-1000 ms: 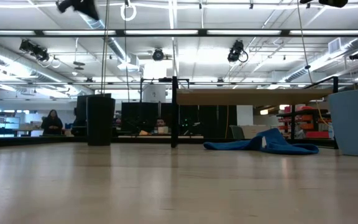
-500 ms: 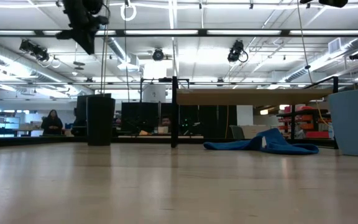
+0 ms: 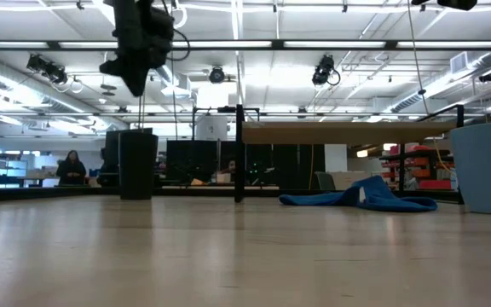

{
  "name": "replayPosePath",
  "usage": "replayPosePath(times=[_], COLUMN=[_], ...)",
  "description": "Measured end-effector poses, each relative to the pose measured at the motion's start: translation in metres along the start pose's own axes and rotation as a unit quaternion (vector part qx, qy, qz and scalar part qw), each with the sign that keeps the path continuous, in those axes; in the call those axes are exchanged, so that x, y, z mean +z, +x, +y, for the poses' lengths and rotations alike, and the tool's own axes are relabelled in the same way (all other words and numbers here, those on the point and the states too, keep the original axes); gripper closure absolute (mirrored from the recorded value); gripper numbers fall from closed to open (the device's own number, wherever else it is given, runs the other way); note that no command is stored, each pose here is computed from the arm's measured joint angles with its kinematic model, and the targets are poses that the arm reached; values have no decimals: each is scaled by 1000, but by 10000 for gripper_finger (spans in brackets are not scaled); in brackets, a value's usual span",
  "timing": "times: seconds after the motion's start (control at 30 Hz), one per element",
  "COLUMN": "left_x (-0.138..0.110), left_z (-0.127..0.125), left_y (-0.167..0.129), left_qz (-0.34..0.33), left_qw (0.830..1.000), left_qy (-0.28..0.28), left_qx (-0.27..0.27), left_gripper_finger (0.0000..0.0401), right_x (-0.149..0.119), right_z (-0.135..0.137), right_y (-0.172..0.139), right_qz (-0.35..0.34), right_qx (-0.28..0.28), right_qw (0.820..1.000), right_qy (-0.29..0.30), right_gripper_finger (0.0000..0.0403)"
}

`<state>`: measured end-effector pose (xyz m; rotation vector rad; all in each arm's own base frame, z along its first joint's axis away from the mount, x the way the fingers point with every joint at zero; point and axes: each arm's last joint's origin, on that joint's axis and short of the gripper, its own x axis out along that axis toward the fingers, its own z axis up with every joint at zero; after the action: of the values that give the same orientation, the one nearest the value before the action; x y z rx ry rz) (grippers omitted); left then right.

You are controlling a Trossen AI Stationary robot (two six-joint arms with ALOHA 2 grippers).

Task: Stack small to large cups/mugs on shelf
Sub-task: Move the black plastic cup to the top center of the table

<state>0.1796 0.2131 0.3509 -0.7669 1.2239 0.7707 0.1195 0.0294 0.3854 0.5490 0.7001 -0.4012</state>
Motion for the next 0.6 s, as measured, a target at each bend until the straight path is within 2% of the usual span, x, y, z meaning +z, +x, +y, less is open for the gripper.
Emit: replayPosePath(times=[0.13,0.27,0.47,0.6], left_x=[-9,-13,-6,-4], left_z=[-6,-10,-10,-9], left_y=[29,51,62,62], left_qz=[52,67,23,9], left_qw=[999,998,1000,999], left_qy=[3,7,0,3], left_qx=[16,19,15,37], left_gripper_finger=[334,328,304,288], right_x=[0,0,0,0], right_z=[0,0,0,0], right_y=[0,0,0,0], right_qz=[0,0,0,0], right_qx=[0,0,0,0], right_qw=[1000,1000,1000,1000], right_qy=[0,0,15,17], right_gripper_finger=[318,318,318,318])
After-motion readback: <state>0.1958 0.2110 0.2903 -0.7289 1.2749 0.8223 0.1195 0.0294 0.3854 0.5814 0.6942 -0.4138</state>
